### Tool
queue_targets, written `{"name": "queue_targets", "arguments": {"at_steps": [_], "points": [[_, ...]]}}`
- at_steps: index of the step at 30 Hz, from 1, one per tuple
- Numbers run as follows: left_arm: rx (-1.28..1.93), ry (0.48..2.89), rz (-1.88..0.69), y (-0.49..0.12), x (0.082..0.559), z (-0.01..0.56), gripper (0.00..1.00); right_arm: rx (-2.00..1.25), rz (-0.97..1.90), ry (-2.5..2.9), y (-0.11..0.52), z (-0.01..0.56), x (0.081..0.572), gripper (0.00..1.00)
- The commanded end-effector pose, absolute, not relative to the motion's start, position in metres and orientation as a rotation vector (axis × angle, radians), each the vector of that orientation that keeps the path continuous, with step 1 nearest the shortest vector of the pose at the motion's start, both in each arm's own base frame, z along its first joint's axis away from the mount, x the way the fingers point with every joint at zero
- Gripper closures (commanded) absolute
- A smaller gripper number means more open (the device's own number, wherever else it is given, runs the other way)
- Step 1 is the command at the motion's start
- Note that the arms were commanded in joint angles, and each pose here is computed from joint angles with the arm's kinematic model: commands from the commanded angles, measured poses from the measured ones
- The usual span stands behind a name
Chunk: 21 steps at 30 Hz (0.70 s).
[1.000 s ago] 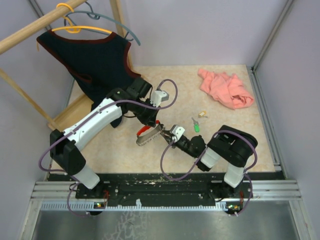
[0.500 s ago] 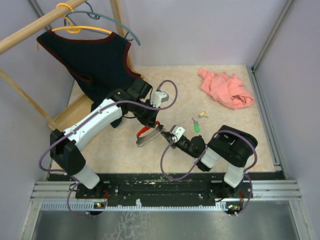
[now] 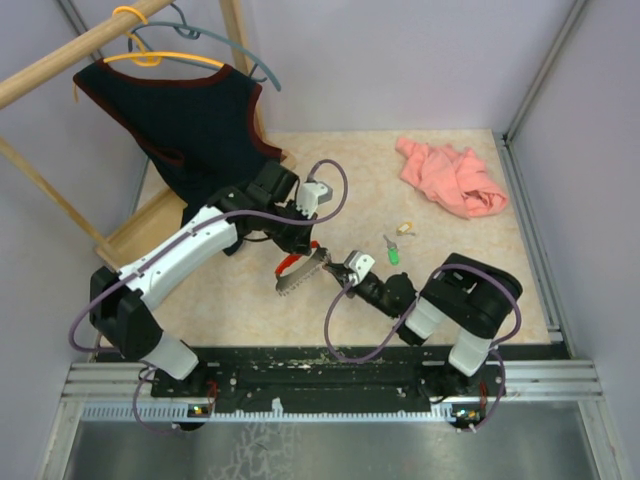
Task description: Put the keys on the keyring
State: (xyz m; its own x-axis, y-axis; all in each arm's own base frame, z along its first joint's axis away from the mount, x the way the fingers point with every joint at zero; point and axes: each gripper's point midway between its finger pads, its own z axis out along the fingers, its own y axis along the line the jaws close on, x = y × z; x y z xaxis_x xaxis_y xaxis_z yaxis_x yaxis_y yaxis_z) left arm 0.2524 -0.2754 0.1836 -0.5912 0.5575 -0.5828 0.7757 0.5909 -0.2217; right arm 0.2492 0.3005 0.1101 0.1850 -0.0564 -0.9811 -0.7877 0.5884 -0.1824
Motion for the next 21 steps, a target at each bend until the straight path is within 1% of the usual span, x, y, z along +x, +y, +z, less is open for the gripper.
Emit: {"name": "queue_targets", "arguments": {"at_steps": [1, 8, 11, 15, 21], "points": [[0.971, 2.293, -0.66, -0.28, 0.262, 0.197, 1.0, -0.724, 0.691, 1.134, 0.305, 0.162, 0.241, 1.0], [0.93, 2.259, -0.698, -0.281, 0.259, 0.197, 1.0, -0.734, 0.681, 1.132, 0.302, 0.161, 0.238, 0.95], [0.953, 2.23, -0.738, -0.284, 0.254, 0.2, 1.0, -0.768, 0.702, 1.103, 0.306, 0.164, 0.233, 0.94], [0.984, 2.207, -0.757, -0.284, 0.25, 0.204, 1.0, -0.798, 0.721, 1.079, 0.311, 0.166, 0.228, 0.88], [1.021, 2.185, -0.778, -0.285, 0.245, 0.207, 1.0, -0.799, 0.702, 1.075, 0.309, 0.166, 0.23, 0.86]]}}
